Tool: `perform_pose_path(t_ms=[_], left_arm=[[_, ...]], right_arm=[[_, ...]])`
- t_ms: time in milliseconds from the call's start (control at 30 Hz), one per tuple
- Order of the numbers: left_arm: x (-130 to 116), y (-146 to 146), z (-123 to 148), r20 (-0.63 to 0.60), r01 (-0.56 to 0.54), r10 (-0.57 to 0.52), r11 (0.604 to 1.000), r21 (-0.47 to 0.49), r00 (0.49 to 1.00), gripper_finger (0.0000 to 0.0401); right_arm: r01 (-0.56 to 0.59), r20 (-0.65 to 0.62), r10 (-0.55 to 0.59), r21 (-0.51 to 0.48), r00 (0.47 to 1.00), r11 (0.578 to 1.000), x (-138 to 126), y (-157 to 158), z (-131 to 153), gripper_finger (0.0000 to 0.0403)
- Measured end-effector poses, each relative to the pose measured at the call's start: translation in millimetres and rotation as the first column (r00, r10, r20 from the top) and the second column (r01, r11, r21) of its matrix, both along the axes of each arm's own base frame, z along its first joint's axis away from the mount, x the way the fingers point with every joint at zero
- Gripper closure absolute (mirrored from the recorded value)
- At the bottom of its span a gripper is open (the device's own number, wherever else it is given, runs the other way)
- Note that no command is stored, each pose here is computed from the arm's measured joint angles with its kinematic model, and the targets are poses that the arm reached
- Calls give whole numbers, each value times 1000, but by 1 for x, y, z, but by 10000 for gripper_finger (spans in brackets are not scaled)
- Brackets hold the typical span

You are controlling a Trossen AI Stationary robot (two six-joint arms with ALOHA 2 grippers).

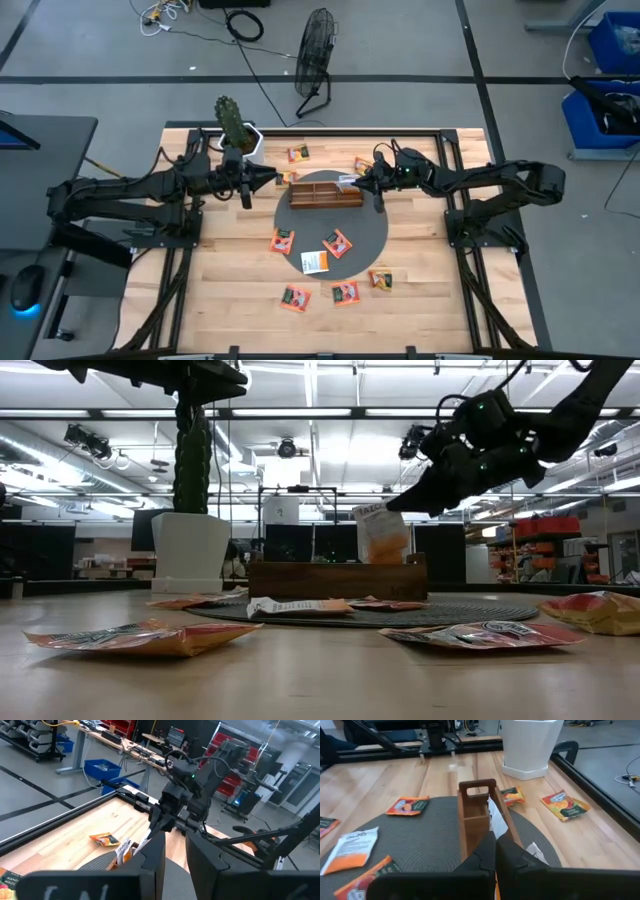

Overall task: Pick & Place Tea
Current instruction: Put the white tea bag into the right section of the wooden organizer

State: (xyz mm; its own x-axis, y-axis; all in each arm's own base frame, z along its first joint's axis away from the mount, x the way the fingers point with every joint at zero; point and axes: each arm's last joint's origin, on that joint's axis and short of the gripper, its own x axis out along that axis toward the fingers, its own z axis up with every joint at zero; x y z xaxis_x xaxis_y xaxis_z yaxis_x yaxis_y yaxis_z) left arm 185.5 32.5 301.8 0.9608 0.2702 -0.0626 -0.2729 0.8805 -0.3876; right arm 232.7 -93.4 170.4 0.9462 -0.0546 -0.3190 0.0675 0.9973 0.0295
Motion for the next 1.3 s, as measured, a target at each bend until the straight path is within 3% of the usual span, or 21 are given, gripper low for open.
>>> perform_pose_path(t_ms=[467, 700, 1300], left_arm=[[0, 0, 2, 20, 0, 0, 1000, -6, 1000, 323], [0, 0, 2, 22, 0, 0, 1000, -7, 1000, 323], [0, 0, 2, 22, 0, 0, 1000, -7, 1000, 323]], right_arm=[[46, -55, -45, 12, 997, 999, 7, -8, -23, 401], [133, -85, -133, -14, 987, 991, 6, -10, -25, 371], [153, -114, -147, 41, 983, 987, 2, -8, -22, 335]])
